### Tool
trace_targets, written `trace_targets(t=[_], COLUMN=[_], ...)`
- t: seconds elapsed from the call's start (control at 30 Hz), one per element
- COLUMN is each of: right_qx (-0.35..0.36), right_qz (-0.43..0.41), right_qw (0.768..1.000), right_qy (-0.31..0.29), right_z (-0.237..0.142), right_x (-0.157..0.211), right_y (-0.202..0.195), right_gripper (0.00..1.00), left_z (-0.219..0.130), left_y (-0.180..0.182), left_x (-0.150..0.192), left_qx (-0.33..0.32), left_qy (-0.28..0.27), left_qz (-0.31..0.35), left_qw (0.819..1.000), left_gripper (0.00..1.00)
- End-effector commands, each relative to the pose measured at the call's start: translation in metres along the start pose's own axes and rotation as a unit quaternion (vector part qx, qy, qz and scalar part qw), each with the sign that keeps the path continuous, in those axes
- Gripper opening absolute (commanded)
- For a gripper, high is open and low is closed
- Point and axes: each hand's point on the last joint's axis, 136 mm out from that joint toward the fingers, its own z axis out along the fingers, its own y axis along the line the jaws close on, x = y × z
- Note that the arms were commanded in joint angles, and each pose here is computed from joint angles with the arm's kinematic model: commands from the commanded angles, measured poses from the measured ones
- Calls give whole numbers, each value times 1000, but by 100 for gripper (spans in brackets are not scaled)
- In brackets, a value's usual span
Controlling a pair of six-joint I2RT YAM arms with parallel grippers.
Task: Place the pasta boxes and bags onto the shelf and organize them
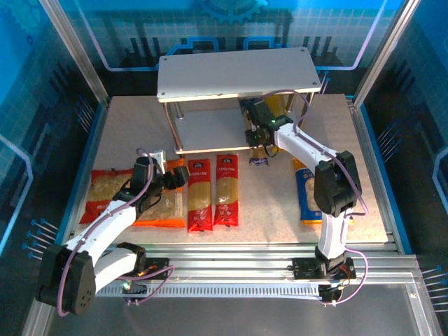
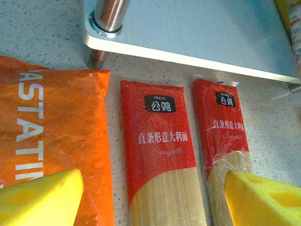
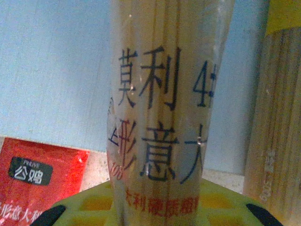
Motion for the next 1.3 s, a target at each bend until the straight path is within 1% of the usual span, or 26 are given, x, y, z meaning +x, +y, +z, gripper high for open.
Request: trace_targets(t=[0.0, 0.33, 0.63, 0.8, 0.93, 1.0, 1.1, 1.27], right_qx=[20, 68, 90, 100, 108, 112, 115, 119], right_qz=[6, 11, 19, 11, 10, 9, 7, 6], right_qw=[995, 992, 987, 987, 987, 987, 987, 987], right_qy=[-94, -108, -131, -124, -119, -117, -113, -108], right_z=[-14, 6, 16, 29, 38, 41, 45, 51], right_x=[-58, -67, -75, -75, -73, -72, -70, -66], right_y=[-9, -32, -40, -41, -43, -43, -44, -46], right_gripper=[5, 5, 7, 17, 18, 25, 39, 45], left_z=[-5, -5, -6, -8, -9, -10, -11, -11], left_y=[-9, -7, -7, -6, -5, -5, -6, -6], left_x=[-12, -11, -12, -12, -12, -12, -14, -14], left_qx=[8, 5, 1, -2, -4, -7, -7, -7], left_qy=[-14, -11, -9, -10, -10, -10, -12, -12], left_qz=[14, 14, 15, 17, 18, 20, 21, 22], left_qw=[1000, 1000, 1000, 1000, 1000, 1000, 1000, 1000], left_gripper=[80, 80, 79, 80, 80, 80, 80, 80])
